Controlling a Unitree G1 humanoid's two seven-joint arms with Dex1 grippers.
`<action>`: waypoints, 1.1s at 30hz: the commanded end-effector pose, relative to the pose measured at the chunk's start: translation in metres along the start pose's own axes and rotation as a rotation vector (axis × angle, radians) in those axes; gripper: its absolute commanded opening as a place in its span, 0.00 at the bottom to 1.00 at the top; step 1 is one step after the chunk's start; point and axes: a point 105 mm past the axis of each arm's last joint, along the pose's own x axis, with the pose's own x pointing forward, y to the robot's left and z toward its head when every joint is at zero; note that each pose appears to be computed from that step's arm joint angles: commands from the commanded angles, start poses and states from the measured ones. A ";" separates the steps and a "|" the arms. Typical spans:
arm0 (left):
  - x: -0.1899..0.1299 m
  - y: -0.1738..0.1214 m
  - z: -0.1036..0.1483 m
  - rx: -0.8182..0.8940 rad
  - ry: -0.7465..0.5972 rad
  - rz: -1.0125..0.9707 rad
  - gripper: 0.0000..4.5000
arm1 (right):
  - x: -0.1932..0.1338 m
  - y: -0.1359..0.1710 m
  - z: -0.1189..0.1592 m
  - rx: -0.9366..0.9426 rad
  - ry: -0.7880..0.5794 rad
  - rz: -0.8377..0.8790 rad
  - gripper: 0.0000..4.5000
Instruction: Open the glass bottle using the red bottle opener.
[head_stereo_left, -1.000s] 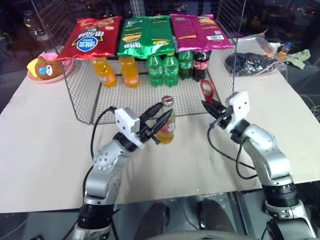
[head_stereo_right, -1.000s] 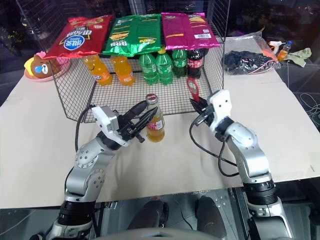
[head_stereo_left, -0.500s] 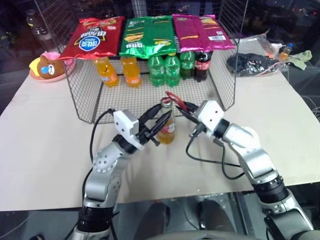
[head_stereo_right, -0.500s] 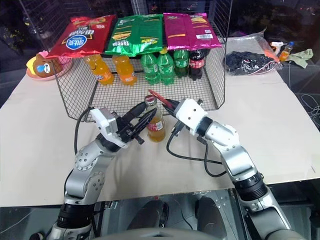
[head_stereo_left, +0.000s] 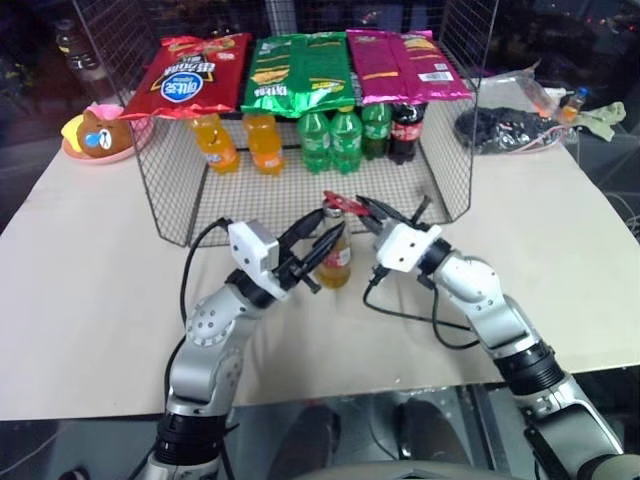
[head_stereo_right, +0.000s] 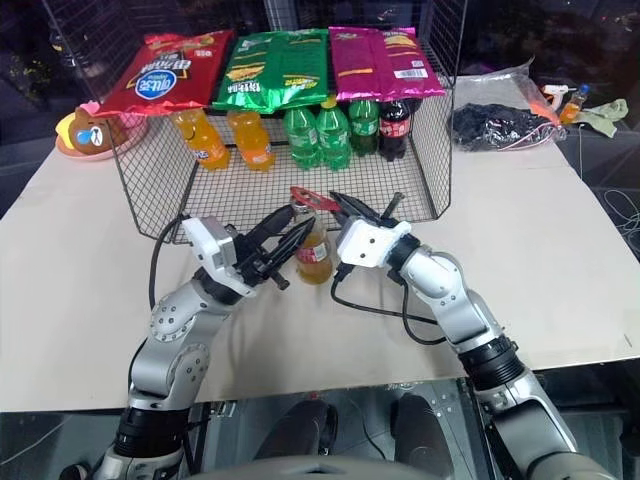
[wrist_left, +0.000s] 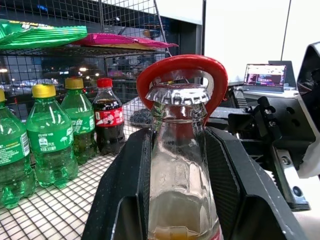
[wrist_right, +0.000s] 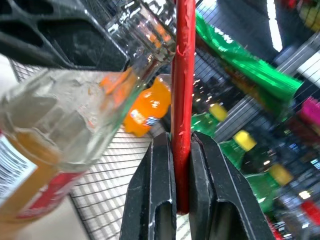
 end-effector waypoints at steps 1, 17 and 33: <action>-0.002 -0.003 -0.017 -0.045 0.069 -0.001 0.30 | 0.005 0.010 0.014 -0.121 -0.083 0.050 0.02; 0.002 -0.003 -0.021 -0.062 0.078 -0.004 0.30 | 0.003 0.027 -0.005 -0.318 -0.122 0.136 0.02; 0.004 -0.003 -0.025 -0.069 0.080 -0.009 0.30 | 0.011 -0.022 -0.006 -0.494 -0.144 0.103 0.02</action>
